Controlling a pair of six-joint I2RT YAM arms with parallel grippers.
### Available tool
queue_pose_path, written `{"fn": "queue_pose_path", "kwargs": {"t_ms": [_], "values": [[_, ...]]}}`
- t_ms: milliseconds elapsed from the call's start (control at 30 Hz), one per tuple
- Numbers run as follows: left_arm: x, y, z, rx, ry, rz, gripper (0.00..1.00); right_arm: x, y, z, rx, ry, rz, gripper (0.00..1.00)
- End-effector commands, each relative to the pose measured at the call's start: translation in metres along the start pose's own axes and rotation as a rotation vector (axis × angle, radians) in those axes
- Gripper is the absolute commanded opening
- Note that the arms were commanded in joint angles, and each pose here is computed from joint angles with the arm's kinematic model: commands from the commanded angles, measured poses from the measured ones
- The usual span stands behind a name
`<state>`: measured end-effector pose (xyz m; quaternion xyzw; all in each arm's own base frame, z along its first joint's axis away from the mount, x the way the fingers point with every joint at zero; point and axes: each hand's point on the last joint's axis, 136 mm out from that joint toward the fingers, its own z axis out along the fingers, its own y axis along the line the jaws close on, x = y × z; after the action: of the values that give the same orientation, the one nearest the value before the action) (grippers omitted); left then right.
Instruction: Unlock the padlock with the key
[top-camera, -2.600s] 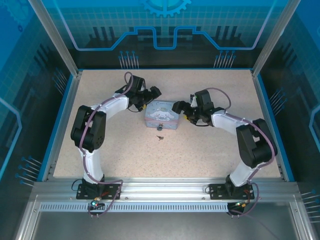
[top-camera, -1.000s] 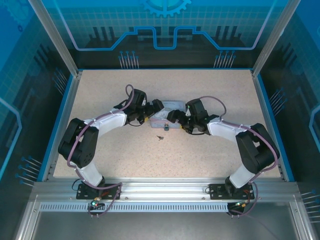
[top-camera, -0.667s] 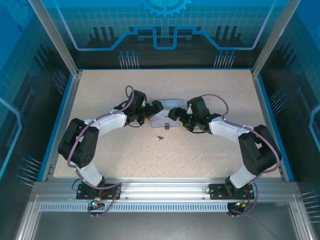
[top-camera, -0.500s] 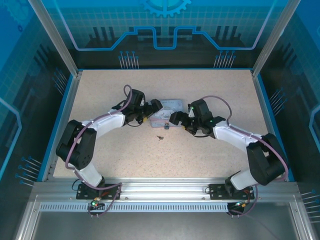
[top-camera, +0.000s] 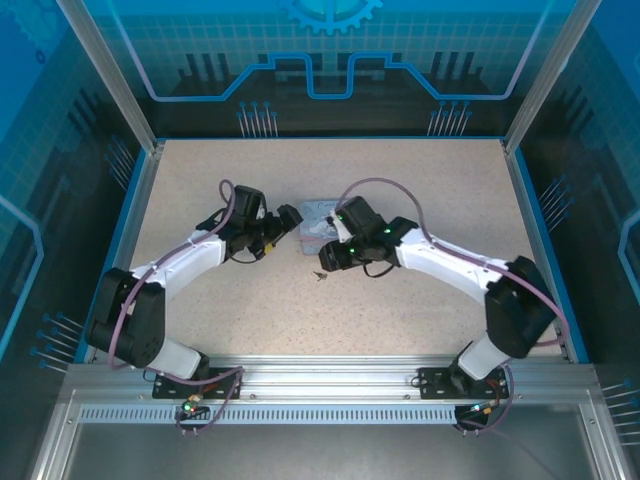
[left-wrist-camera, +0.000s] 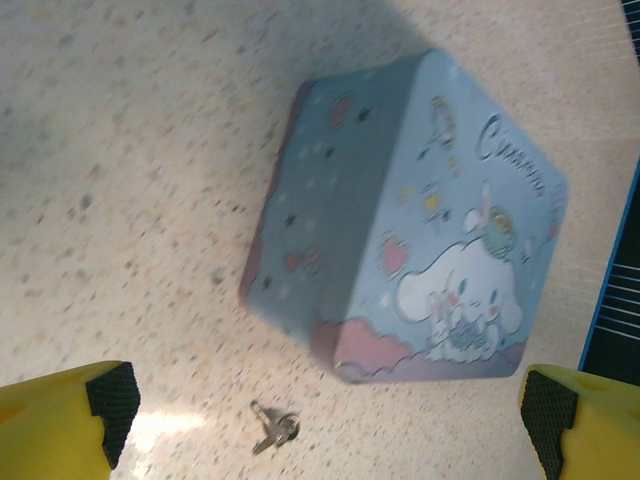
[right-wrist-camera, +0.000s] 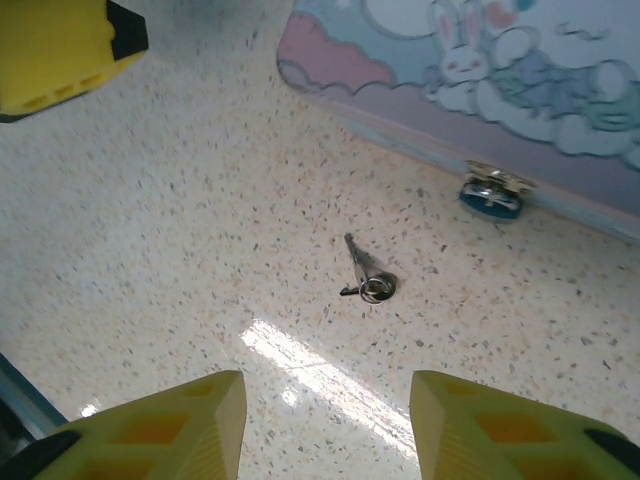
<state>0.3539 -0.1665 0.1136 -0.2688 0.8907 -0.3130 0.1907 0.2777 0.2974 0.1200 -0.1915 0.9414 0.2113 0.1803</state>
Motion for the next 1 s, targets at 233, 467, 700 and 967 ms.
{"fn": "queue_pose_path", "kwargs": {"t_ms": [233,467,700,967], "values": [[-0.021,0.03,-0.041,0.019,-0.047,-0.146,0.99,0.016,0.006,0.054,0.152,0.26,-0.173,0.45],[-0.034,0.039,-0.053,0.043,-0.069,-0.193,0.99,0.017,0.002,0.073,0.211,0.327,-0.215,0.4],[-0.036,0.04,-0.047,0.056,-0.055,-0.216,0.99,0.023,-0.001,0.083,0.224,0.372,-0.219,0.38],[-0.043,0.037,-0.044,0.065,-0.061,-0.227,0.99,0.032,-0.004,0.096,0.218,0.408,-0.223,0.35]]}}
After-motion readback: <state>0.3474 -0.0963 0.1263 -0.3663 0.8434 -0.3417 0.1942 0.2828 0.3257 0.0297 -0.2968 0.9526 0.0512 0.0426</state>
